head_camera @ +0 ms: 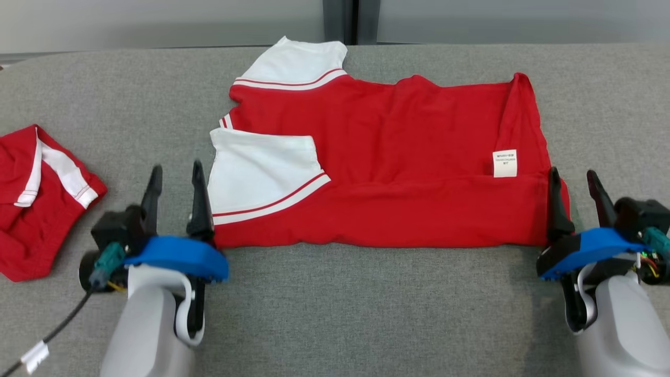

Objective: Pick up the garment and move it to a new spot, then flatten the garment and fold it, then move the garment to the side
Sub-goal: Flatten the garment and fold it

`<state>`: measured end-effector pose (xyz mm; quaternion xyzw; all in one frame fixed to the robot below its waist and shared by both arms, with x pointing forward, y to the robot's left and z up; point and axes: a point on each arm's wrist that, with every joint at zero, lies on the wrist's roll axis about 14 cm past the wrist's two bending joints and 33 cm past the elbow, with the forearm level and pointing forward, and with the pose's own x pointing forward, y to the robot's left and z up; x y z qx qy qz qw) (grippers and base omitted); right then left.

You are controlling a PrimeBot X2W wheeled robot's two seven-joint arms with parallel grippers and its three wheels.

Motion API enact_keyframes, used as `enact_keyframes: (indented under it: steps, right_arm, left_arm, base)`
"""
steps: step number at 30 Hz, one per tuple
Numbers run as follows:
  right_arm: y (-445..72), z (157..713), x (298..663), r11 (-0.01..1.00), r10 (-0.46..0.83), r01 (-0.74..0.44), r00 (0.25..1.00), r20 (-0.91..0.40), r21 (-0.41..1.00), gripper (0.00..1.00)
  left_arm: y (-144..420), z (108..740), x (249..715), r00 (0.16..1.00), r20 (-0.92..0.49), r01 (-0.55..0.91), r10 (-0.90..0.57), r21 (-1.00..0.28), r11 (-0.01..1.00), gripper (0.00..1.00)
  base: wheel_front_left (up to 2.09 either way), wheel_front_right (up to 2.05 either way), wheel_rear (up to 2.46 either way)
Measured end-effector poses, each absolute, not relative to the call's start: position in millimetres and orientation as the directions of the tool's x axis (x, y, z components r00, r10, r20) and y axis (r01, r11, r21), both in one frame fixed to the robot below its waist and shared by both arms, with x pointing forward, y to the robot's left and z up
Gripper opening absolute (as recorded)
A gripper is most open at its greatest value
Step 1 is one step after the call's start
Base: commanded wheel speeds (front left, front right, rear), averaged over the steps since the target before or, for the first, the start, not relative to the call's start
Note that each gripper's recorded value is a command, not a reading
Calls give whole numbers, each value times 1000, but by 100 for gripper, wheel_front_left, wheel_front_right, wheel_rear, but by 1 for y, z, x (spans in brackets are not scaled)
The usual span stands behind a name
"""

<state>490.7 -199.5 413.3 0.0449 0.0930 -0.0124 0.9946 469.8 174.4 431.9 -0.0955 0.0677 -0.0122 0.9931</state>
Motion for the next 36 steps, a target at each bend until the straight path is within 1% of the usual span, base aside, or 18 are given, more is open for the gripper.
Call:
enact_keyframes:
  steps: [3, 6, 14, 21, 22, 23, 24, 33, 34, 35, 36]
  right_arm:
    - [-204, 413, 479, 994, -33, 52, 982, -187, 96, 100]
    - [-209, 410, 462, 992, -51, 73, 979, -199, 103, 100]
    - [-218, 401, 443, 990, -75, 100, 970, -232, 98, 100]
    - [-212, 389, 438, 994, -51, 77, 960, -274, 83, 100]
    - [-210, 387, 438, 994, -44, 69, 959, -279, 81, 100]
    - [-208, 386, 437, 995, -39, 64, 958, -284, 80, 100]
    - [-207, 384, 437, 995, -33, 59, 956, -291, 80, 100]
    - [-193, 359, 431, 995, 4, 35, 926, -377, 96, 100]
    - [-192, 358, 432, 994, 6, 35, 925, -381, 100, 91]
    - [-189, 357, 433, 994, 12, 29, 922, -386, 101, 35]
    - [-189, 357, 434, 994, 13, 30, 922, -387, 104, 0]
  left_arm:
    - [177, 416, 449, 983, -183, -19, -21, -216, 976, 100]
    - [172, 388, 420, 960, -277, -36, -33, -240, 970, 100]
    - [169, 359, 400, 923, -384, -77, -27, -251, 965, 100]
    - [168, 346, 405, 903, -429, -85, -24, -234, 969, 100]
    - [167, 344, 405, 900, -436, -85, -27, -234, 968, 67]
    - [166, 343, 406, 897, -440, -82, -33, -239, 967, 24]
    - [165, 343, 407, 897, -440, -78, -38, -244, 967, 0]
    - [155, 341, 408, 889, -449, -38, -88, -265, 963, 0]
    - [155, 341, 408, 889, -449, -36, -91, -265, 964, 0]
    - [155, 341, 407, 889, -449, -33, -93, -265, 964, 0]
    - [154, 341, 407, 889, -449, -32, -95, -269, 963, 0]
  base:
    - [0, 0, 0]
    - [0, 0, 0]
    - [0, 0, 0]
    - [0, 0, 0]
    - [0, 0, 0]
    - [0, 0, 0]
    - [0, 0, 0]
    - [0, 0, 0]
    - [0, 0, 0]
    - [0, 0, 0]
    - [0, 0, 0]
